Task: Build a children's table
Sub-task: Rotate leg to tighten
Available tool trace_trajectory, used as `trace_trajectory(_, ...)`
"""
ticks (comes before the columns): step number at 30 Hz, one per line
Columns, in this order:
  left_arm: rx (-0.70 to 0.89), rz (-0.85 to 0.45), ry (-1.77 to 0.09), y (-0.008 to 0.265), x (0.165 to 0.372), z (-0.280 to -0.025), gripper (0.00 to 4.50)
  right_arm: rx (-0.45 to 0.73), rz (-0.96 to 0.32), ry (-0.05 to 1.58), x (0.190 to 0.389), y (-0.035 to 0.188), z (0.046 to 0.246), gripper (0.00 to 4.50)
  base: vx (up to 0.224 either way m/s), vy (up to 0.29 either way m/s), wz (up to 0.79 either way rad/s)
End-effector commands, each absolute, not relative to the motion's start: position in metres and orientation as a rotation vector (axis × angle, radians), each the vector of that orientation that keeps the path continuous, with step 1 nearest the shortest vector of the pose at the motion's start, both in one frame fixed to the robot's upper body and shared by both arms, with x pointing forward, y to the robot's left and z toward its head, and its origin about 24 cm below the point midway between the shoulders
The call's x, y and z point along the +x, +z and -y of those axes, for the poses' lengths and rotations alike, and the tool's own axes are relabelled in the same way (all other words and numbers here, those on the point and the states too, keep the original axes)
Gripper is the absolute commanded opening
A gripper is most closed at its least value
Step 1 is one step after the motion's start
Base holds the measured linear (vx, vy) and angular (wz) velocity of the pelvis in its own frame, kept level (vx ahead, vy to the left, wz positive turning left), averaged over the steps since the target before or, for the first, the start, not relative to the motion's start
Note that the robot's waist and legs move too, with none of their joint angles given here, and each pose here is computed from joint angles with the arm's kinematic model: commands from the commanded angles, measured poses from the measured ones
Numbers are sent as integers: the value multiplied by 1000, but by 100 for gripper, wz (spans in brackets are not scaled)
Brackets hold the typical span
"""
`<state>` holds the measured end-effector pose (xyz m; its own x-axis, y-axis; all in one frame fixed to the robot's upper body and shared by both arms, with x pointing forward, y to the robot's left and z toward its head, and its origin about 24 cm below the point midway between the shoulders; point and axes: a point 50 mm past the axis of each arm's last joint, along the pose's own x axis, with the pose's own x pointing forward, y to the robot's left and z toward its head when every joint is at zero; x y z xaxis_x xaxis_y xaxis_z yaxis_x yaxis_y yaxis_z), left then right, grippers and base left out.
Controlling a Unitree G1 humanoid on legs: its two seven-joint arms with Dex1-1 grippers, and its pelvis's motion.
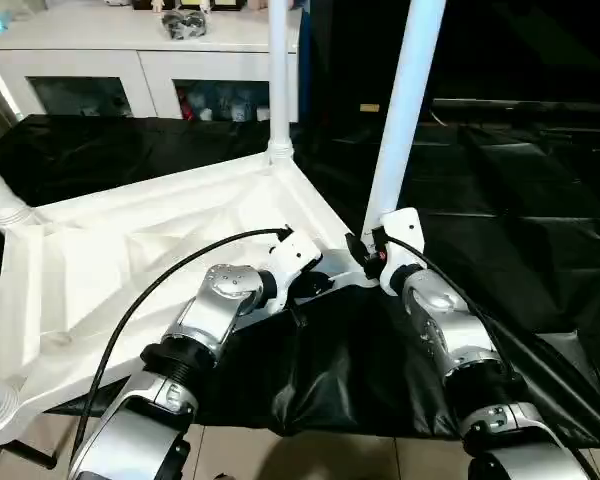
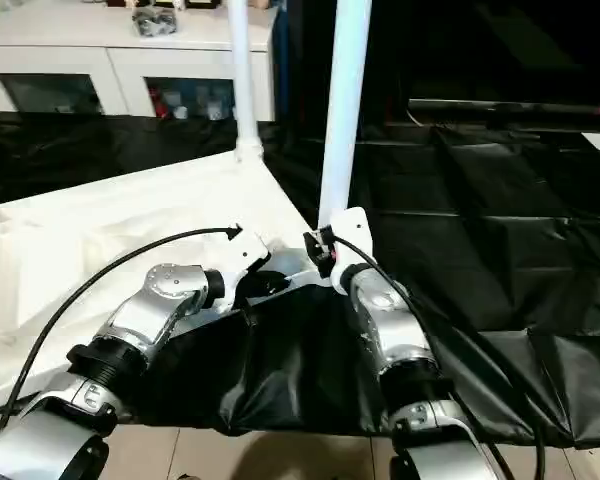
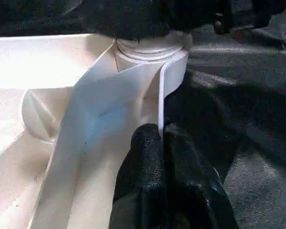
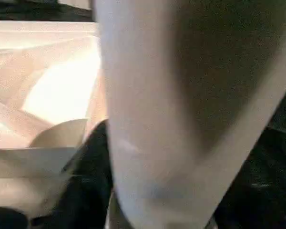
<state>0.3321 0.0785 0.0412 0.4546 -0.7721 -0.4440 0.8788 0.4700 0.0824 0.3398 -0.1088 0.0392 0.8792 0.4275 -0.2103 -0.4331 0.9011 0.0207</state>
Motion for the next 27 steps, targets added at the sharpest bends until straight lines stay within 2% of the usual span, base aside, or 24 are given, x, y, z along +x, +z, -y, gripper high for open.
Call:
trace_trajectory(1,338,-232,-1086,68,339,-67,0,30,-268,672,325,29,73,295,0,0,0)
trace_trajectory(3,347,-237,-1105,68,339,-73,0,15,-262,710,324,31,79,315,0,0,0)
trace_trajectory(7,366,-232,-1214,71,335,-91,0,-71,-268,896,316,35,98,354,0,0,0)
trace_trajectory(9,360,-237,-1232,71,334,-94,0,-86,-272,930,313,35,100,366,0,0,0)
trace_trajectory(10,365,-242,-1254,72,333,-97,0,-103,-280,959,311,35,104,388,0,0,0)
trace_trajectory(13,387,-253,-1321,72,328,-107,0,-220,-293,1060,303,36,114,406,0,0,0)
trace_trajectory(15,385,-258,-1348,72,326,-111,0,-236,-298,1083,302,37,118,420,0,0,0)
trace_trajectory(19,379,-265,-1386,72,322,-117,0,-221,-296,1120,301,43,126,420,0,0,0)
trace_trajectory(20,378,-266,-1388,72,322,-119,0,-222,-298,1127,301,43,128,394,0,0,0)
trace_trajectory(23,378,-268,-1389,72,322,-121,0,-216,-297,1129,301,45,130,380,0,0,0)
trace_trajectory(25,379,-275,-1394,71,321,-123,0,-219,-305,1138,301,45,131,347,0,0,0)
trace_trajectory(27,379,-278,-1396,71,321,-124,0,-229,-313,1144,300,44,132,343,0,0,0)
